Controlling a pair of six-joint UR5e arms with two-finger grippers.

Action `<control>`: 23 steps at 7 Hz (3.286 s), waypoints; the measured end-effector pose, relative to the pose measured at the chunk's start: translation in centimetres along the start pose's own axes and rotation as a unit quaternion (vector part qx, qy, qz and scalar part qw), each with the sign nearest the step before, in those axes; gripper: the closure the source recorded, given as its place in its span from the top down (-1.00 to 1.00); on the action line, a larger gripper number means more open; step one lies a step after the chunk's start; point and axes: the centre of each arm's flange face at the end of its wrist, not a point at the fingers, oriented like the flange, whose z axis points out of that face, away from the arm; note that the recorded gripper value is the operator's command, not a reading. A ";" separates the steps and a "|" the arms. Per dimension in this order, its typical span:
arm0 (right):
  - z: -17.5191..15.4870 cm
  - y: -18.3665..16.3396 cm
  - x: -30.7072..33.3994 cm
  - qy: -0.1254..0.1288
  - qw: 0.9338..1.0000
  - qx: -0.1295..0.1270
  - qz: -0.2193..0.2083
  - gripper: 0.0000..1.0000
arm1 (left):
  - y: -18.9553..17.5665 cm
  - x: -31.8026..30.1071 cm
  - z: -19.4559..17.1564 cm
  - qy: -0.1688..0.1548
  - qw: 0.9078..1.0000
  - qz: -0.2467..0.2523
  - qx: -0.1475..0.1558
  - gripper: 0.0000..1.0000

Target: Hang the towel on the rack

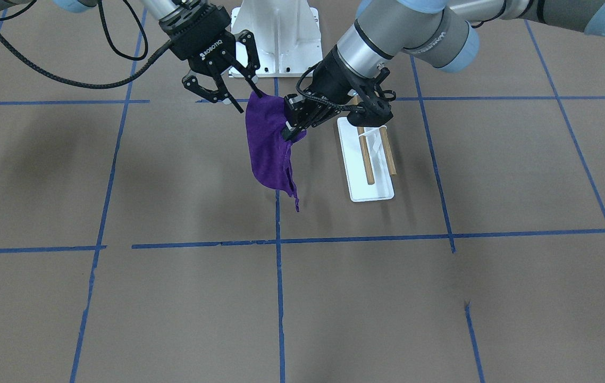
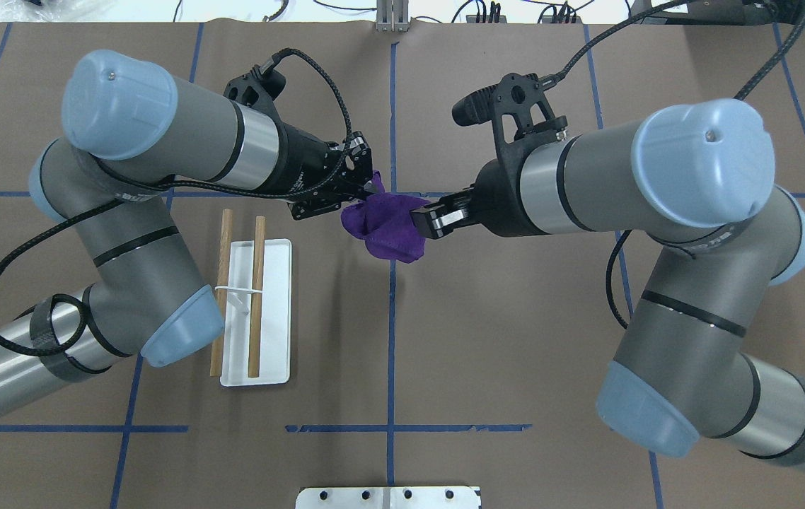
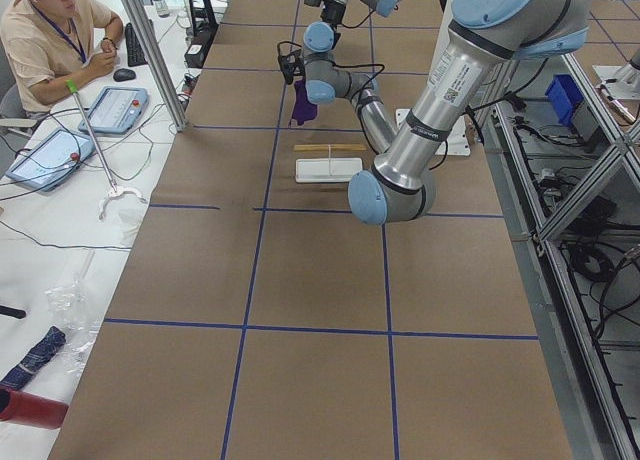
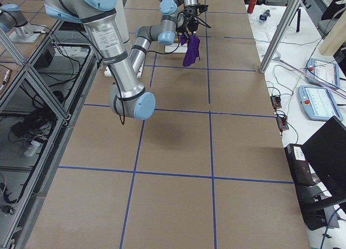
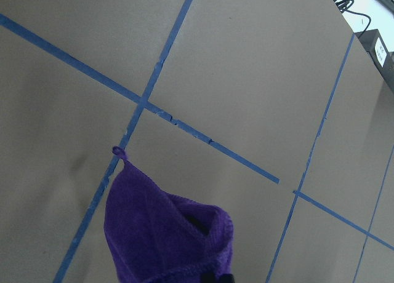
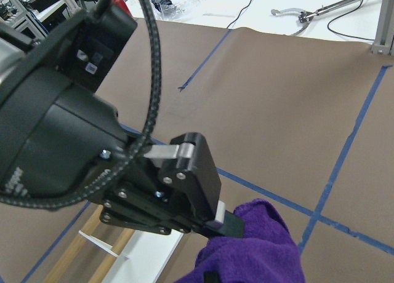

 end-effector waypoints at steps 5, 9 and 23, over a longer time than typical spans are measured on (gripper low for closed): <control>-1.9 0.7 14.7 0.098 0.989 -0.110 0.014 1.00 | -1.4 -9.0 -5.8 -0.032 0.991 0.126 0.013 -1.00; -6.3 4.2 27.9 0.196 0.960 -0.200 -0.023 1.00 | -3.6 -21.1 -8.3 -0.124 0.963 0.239 0.006 -1.00; -25.4 23.2 56.7 0.221 0.923 -0.242 0.202 1.00 | -28.5 -42.0 -34.3 -0.353 0.874 0.333 -0.026 1.00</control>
